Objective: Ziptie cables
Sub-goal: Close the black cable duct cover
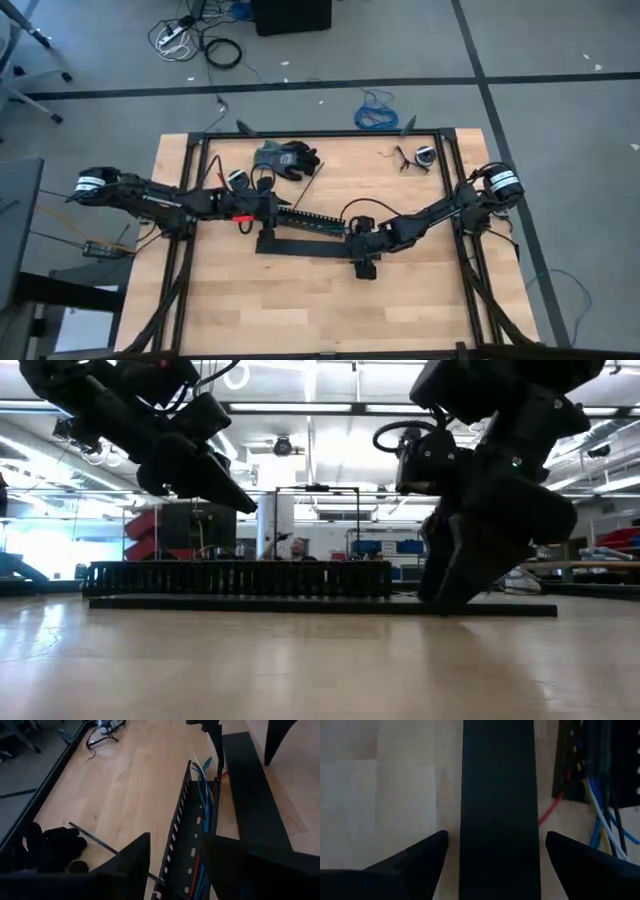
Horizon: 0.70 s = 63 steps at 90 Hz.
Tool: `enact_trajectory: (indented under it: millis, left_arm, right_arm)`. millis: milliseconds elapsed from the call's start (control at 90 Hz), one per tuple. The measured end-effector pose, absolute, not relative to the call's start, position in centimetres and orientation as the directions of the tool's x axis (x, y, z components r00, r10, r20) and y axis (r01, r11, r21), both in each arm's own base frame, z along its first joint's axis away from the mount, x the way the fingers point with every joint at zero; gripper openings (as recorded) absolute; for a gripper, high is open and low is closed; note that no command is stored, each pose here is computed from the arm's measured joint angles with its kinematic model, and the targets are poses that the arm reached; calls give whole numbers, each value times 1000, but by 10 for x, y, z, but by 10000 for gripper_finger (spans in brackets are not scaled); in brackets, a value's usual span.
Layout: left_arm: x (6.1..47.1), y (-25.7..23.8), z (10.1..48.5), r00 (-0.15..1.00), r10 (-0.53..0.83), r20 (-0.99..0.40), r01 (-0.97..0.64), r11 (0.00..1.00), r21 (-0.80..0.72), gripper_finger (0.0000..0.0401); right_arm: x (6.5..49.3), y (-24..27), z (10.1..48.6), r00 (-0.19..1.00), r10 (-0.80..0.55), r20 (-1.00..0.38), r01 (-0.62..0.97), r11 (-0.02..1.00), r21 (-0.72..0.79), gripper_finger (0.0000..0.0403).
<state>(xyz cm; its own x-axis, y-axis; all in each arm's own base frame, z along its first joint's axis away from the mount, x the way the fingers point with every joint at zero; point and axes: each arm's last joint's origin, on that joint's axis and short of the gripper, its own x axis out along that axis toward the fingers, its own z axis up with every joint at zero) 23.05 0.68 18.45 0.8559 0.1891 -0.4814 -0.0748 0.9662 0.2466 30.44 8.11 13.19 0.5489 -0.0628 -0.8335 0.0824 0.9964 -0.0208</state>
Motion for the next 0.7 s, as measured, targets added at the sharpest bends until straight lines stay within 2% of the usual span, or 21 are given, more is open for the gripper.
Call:
enact_trajectory:
  millis: [178,578,700]
  left_arm:
    - [230,7,184,854,189,-485,-75,967,245,158]
    - [230,7,184,855,190,-483,-76,966,246,158]
    - [230,7,184,853,199,-483,-83,965,251,158]
  right_arm:
    - [303,81,131,541,-50,-840,77,997,-9,315]
    - [303,82,131,524,19,-851,61,996,59,211]
    - [302,83,132,526,35,-850,70,994,84,209]
